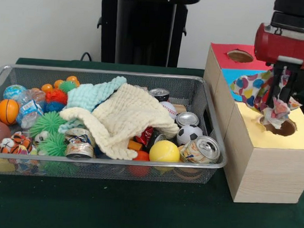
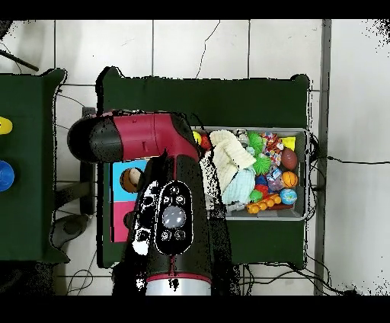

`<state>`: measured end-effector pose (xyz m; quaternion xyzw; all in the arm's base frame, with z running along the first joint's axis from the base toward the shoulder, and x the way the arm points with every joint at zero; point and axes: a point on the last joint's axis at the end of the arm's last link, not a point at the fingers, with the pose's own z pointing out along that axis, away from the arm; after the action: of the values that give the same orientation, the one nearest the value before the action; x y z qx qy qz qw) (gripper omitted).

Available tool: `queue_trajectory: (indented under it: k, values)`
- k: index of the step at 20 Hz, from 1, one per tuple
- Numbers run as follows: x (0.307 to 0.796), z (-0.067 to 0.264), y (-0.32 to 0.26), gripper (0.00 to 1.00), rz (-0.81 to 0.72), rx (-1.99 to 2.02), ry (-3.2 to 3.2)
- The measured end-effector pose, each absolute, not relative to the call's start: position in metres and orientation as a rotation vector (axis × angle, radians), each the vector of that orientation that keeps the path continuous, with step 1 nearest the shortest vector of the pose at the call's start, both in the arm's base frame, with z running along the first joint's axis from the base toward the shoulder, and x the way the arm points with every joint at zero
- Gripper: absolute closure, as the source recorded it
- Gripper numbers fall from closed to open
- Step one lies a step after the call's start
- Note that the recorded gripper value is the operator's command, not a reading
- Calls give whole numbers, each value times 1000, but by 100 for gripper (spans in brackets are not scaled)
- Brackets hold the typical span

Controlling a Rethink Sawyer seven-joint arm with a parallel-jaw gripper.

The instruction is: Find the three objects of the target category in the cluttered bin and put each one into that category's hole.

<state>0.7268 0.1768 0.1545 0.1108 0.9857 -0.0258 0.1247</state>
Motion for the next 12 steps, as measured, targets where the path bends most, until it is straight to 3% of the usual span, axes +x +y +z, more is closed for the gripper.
queue_trajectory:
  k: [12]
  values:
    - [705, 143, 210, 100, -90, 229, 2841]
